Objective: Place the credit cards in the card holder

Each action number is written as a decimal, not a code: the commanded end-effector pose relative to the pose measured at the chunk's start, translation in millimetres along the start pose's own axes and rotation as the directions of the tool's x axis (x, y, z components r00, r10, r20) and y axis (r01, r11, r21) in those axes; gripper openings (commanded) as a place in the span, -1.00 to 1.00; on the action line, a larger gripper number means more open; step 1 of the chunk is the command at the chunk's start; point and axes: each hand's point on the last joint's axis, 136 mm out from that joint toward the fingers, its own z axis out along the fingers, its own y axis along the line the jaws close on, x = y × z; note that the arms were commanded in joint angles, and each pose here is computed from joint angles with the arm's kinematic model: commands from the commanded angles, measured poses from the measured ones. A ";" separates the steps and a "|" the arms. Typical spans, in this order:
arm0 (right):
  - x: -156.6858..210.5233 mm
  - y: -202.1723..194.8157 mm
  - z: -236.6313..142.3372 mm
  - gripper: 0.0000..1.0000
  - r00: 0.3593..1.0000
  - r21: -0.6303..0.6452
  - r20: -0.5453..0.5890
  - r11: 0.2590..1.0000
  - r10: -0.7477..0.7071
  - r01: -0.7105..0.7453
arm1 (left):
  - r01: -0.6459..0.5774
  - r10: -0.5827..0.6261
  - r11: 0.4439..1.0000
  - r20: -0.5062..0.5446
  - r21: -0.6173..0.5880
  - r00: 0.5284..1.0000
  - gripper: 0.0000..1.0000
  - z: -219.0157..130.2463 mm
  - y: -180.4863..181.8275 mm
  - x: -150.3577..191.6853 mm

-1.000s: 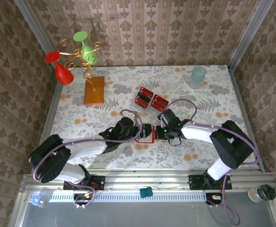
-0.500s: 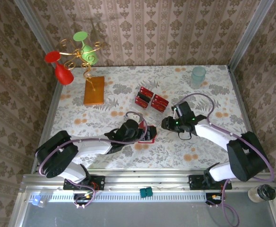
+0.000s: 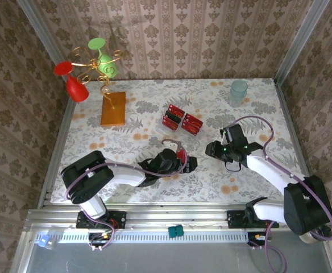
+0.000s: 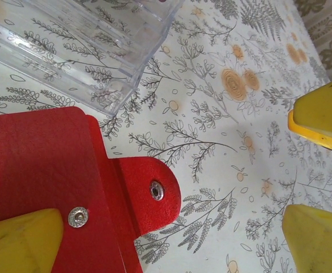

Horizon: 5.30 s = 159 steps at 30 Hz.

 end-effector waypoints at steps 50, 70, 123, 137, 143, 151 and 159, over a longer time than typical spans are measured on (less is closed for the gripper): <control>55.4 108.3 85.8 -0.36 0.911 -0.001 -0.279 0.949 -0.302 0.315 | 0.026 -0.003 0.933 0.064 -0.358 0.998 1.00 -138.3 107.3 -64.3; 70.2 89.5 88.4 -0.38 0.927 -0.009 -0.272 0.964 -0.259 0.267 | -0.202 0.122 0.911 -0.234 -0.360 0.965 1.00 -54.0 101.8 -34.6; 43.3 50.8 60.5 -0.60 0.938 0.053 -0.272 0.970 -0.215 0.238 | -0.402 0.214 0.798 -0.412 -0.449 0.886 1.00 -40.5 117.6 10.8; 46.7 72.4 61.4 -1.00 0.942 -0.059 -0.273 0.981 -0.196 0.187 | -0.403 0.218 0.800 -0.410 -0.444 0.886 1.00 -40.6 116.2 9.4; 50.7 86.3 68.1 -1.00 0.939 -0.109 -0.289 0.981 -0.184 0.159 | -0.403 0.221 0.802 -0.408 -0.441 0.886 1.00 -40.1 115.3 9.0; 59.5 93.2 81.7 -1.00 0.931 -0.115 -0.313 0.980 -0.188 0.160 | -0.402 0.221 0.805 -0.409 -0.437 0.886 1.00 -38.6 114.3 9.2; 61.5 98.4 86.0 -1.00 0.929 -0.123 -0.316 0.980 -0.191 0.159 | -0.402 0.221 0.805 -0.408 -0.436 0.886 1.00 -39.1 114.2 9.4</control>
